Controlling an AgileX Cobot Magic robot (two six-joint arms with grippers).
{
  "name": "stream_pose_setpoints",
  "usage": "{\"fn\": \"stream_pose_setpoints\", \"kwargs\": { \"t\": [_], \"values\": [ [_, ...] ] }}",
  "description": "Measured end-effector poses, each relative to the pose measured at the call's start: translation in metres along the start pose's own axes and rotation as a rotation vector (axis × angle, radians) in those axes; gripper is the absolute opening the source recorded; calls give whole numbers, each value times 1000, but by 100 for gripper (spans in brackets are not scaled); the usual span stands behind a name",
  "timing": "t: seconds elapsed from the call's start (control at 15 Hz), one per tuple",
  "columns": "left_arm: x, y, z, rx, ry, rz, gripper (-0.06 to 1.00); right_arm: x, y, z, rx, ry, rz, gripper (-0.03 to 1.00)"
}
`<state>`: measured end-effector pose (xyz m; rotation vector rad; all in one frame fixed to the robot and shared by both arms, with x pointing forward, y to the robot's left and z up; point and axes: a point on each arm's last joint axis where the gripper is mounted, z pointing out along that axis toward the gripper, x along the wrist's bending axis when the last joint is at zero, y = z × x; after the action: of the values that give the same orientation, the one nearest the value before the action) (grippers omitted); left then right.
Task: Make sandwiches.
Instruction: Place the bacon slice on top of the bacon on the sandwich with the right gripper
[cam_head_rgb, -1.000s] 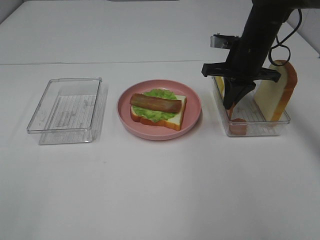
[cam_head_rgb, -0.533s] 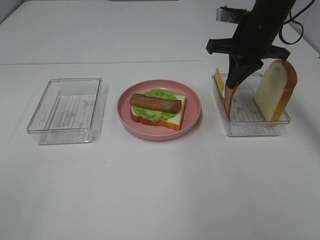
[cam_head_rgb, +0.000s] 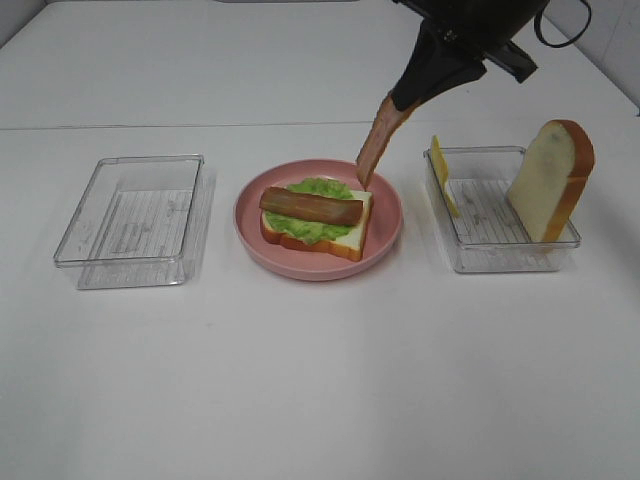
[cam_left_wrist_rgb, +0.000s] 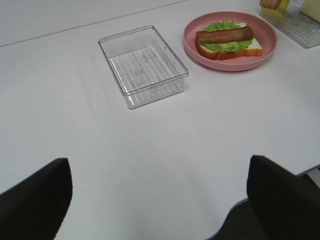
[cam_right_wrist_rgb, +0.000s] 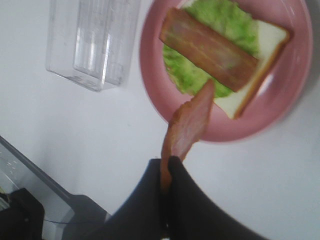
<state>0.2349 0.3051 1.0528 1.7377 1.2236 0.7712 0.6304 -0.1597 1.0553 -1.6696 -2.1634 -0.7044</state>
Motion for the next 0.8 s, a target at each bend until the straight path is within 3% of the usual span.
{"fn": "stream_pose_setpoints", "kwargs": {
  "t": [0.13,0.53,0.67,0.8],
  "values": [
    [0,0,0,0,0,0,89,5,12,23,-56,99,1,0],
    [0,0,0,0,0,0,89,13,30,102,-92,336,56,0],
    [0,0,0,0,0,0,89,1,32,127,-80,357,106,0],
    [0,0,0,0,0,0,89,-9,30,137,-56,298,120,0]
  ]
}}
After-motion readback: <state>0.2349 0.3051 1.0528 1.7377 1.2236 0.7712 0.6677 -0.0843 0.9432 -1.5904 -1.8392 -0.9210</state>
